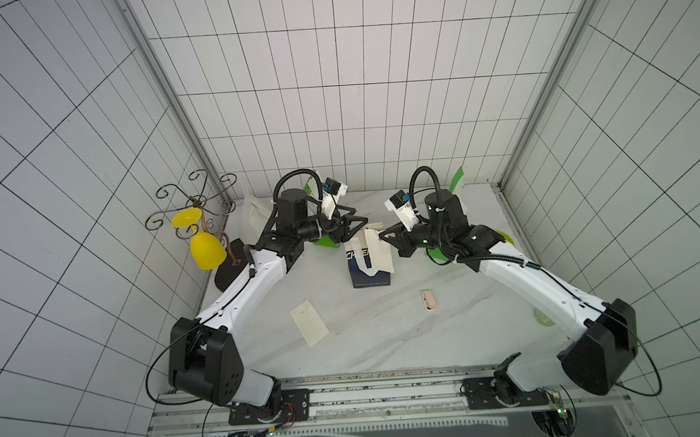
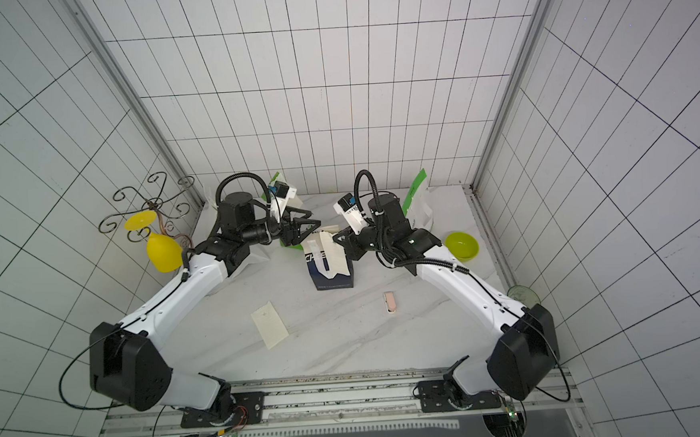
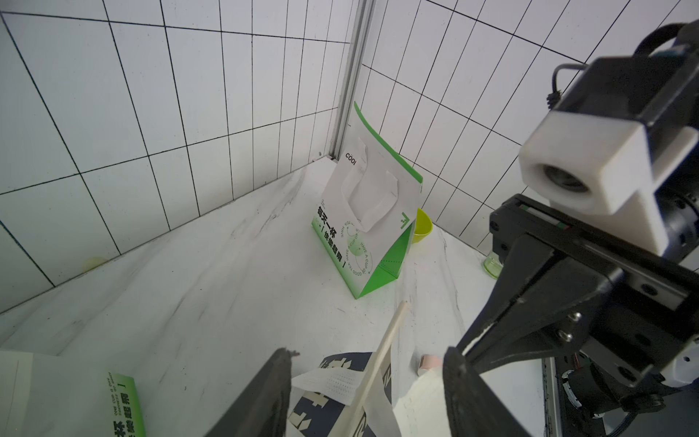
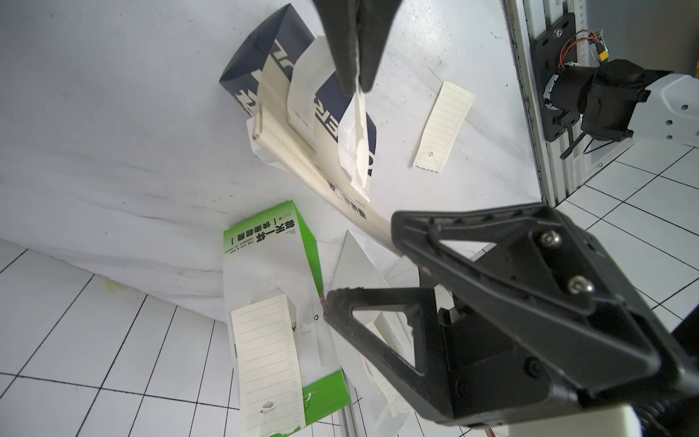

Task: Staple the receipts to the bags
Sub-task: Hold the receipt from the takeout bag.

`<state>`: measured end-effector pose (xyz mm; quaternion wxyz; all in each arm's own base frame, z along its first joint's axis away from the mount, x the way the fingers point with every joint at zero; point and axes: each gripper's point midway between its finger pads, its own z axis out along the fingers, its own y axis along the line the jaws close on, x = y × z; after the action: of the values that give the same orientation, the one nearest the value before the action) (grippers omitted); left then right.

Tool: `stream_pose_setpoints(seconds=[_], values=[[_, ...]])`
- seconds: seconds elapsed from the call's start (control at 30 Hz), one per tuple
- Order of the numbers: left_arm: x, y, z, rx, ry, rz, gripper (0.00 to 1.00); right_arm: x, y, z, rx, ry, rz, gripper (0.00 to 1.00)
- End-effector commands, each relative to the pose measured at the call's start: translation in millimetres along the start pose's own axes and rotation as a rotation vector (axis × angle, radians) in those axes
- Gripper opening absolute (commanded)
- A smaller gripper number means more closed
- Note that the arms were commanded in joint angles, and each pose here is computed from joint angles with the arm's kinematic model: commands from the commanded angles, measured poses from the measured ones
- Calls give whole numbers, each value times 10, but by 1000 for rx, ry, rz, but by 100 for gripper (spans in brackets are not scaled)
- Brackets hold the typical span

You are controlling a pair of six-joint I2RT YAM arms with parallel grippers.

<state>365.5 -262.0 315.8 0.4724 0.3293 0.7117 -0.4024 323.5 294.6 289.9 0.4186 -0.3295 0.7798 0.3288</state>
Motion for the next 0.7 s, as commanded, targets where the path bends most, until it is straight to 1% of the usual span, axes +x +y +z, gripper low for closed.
stream_pose_setpoints(seconds=[0.0, 0.3, 0.5, 0.67], values=[[-35, -87, 52, 20, 18, 75, 62, -490, 39, -134, 9, -102, -73, 0], [45, -68, 138, 25, 53, 94, 62, -466, -102, -116, 49, -89, -69, 0], [107, -48, 209, 18, 87, 110, 62, -504, -132, -90, 46, -95, -70, 0], [159, -77, 254, 38, 104, 120, 60, -524, -158, -64, 52, -96, -69, 0]])
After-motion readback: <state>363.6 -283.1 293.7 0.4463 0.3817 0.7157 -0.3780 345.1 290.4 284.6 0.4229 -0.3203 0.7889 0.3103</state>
